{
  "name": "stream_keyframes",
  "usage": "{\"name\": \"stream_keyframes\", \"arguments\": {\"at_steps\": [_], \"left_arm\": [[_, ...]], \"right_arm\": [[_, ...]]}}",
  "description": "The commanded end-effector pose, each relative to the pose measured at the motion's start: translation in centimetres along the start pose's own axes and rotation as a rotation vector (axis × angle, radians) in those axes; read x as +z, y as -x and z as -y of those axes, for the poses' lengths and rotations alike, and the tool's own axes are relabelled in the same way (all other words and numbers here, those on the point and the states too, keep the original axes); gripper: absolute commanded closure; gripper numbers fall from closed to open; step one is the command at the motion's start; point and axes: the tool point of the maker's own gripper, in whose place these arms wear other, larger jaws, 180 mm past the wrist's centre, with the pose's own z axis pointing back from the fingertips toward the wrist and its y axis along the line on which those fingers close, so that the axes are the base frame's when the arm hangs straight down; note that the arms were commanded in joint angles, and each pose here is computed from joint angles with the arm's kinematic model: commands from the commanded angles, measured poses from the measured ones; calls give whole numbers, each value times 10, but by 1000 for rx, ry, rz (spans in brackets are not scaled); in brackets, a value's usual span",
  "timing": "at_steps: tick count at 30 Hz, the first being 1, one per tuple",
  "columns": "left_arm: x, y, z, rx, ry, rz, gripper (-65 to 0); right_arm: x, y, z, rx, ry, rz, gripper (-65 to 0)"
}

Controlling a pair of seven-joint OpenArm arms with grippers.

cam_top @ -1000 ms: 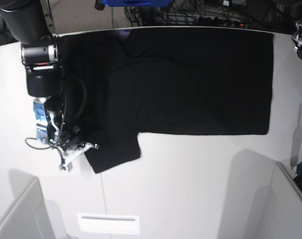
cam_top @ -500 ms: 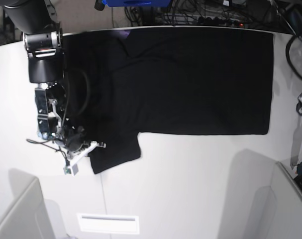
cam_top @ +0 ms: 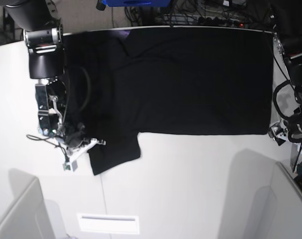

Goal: Fold the T-shirt properly
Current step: 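Grasp the hem corners with the right and left grippers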

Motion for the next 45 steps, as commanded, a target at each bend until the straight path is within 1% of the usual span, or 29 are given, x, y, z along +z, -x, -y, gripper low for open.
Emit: {"name": "stream_keyframes", "arguments": {"at_steps": [1,6,9,11,14,16,18,21,24,27,33,34,36,39,42,43,45], "left_arm": [[11,-22,-2,-17,-18,53,-457],[9,-29,8,-54,-42,60,-461],[3,-27,20,-54,-17,54,-457],[1,-24,20,-49,-16,45,-457],[-9,-10,13,-19,-23,-2,-457],[-14,-8,12,-9,-23,2,-457],[-21,-4,13,-31,-34,1,-457],[-31,7,16,-88,-57,-27,-457],[-35,8,18,-91,-53,-17,-456],[-40,14,26,-97,-41,-28,-456],[-42,17,26,-99,-41,-34,-448],[-42,17,26,-99,-41,-34,-429],[-42,18,26,-99,-42,-38,-352],[-42,20,25,-100,-44,-43,-199],[-44,28,21,-103,-51,-53,-30],[-44,28,20,-105,-52,-53,0],[-44,29,19,-107,-53,-54,0]], "right_arm": [[6,-24,0,8,-4,62,0],[6,-24,0,8,-4,62,0],[6,-25,-1,8,-4,63,0],[6,-27,-1,9,-4,66,0],[7,-28,-2,12,-6,72,0],[7,-28,-2,12,-6,72,0],[8,-28,-1,12,-5,72,0],[8,-28,-1,12,-5,72,0],[8,-28,-1,12,-5,72,0],[8,-28,-1,12,-5,72,0],[7,-28,-1,12,-5,73,0],[7,-28,-1,12,-5,75,0],[7,-28,-1,12,-5,75,0],[7,-28,-1,12,-5,75,0],[7,-27,-1,11,-4,73,0],[7,-23,0,10,-4,67,0],[7,-22,0,10,-4,67,0]]}}
